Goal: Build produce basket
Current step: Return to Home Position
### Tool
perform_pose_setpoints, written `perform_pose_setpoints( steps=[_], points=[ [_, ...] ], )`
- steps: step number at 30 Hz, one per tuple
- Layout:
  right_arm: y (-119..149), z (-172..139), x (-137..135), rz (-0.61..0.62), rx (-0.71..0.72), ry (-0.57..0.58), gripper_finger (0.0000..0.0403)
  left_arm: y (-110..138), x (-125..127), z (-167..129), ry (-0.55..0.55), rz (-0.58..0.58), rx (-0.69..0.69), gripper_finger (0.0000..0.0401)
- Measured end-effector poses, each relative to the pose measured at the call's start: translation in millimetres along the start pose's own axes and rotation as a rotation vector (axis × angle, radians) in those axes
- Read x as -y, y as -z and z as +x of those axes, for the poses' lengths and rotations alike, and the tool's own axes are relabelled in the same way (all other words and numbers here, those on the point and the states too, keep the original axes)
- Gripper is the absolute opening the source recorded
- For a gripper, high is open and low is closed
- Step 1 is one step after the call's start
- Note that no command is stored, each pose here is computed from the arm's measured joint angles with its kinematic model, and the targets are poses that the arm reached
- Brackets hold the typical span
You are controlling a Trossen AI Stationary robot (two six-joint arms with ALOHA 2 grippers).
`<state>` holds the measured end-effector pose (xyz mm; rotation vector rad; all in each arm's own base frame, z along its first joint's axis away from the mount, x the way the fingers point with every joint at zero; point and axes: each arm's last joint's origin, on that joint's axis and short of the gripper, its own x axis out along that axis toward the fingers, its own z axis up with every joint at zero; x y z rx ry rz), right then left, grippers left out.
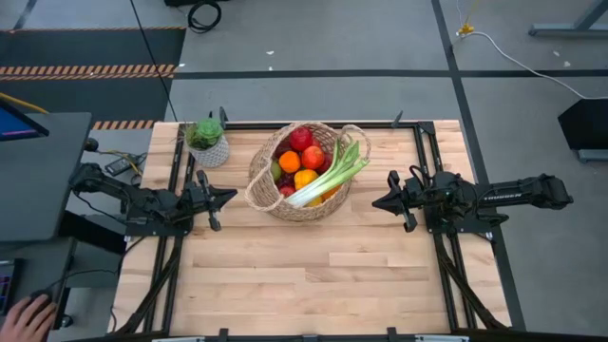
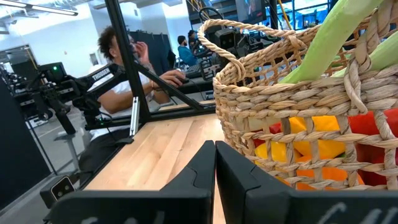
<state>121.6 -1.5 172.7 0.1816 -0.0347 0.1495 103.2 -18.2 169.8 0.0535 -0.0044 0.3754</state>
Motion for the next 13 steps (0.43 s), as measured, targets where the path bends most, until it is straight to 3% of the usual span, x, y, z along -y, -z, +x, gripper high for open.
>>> perform_pose_setpoints(
  steps=[13],
  points=[
    [0.0, 0.0, 0.0, 0.0, 0.0, 0.0, 0.0017, 0.0, 0.0, 0.0, 0.0, 0.0, 0.0, 0.0035]
  ],
)
